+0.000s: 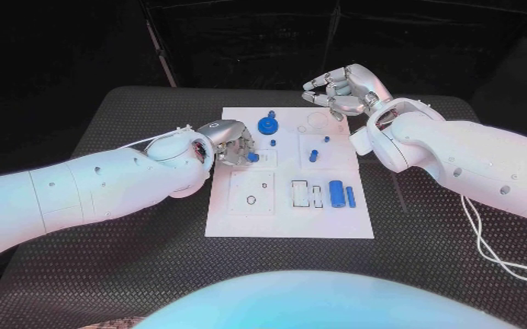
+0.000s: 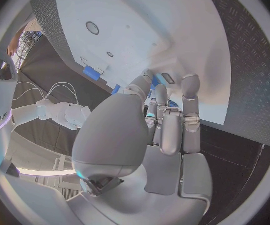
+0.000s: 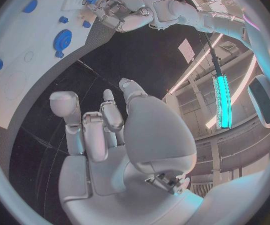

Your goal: Assemble the parts on the task board

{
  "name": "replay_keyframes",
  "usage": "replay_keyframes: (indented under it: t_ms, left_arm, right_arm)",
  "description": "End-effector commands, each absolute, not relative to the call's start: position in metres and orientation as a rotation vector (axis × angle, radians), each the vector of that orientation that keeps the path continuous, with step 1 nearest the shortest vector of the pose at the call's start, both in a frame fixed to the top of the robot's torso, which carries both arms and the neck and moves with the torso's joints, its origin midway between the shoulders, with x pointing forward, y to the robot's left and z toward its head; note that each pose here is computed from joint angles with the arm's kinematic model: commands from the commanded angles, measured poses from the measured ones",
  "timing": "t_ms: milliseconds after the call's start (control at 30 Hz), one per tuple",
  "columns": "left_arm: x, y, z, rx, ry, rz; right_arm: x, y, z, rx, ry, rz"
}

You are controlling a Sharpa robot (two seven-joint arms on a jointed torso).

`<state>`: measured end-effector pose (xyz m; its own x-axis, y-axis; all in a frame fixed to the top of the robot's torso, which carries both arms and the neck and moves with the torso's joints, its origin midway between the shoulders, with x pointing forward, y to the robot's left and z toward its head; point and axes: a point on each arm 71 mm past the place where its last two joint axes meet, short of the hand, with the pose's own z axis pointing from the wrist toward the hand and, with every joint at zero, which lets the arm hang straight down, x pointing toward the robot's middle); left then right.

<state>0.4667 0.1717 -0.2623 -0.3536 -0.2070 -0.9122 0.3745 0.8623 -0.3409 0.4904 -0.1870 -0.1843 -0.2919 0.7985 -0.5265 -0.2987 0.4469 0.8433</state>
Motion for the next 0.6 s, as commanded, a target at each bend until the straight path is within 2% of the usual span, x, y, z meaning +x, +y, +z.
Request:
replay_keyframes:
  t_ms: [33, 333, 500, 600]
  left_arm:
    - [0.47, 0.172, -0.25, 0.104, 1.756, -0.642]
    - [0.472, 0.175, -0.234, 0.071, 1.704, -0.678]
    - [0.472, 0.176, -0.232, 0.074, 1.728, -0.672]
    - [0.472, 0.177, -0.233, 0.072, 1.75, -0.668]
  right_arm:
    - [0.49, -0.186, -0.183, 0.45, 1.5, 1.159]
    - [0.491, -0.186, -0.183, 0.45, 1.499, 1.158]
    - [0.49, -0.186, -0.183, 0.451, 1.509, 1.157]
    - [0.489, -0.183, -0.186, 0.396, 1.562, 1.137]
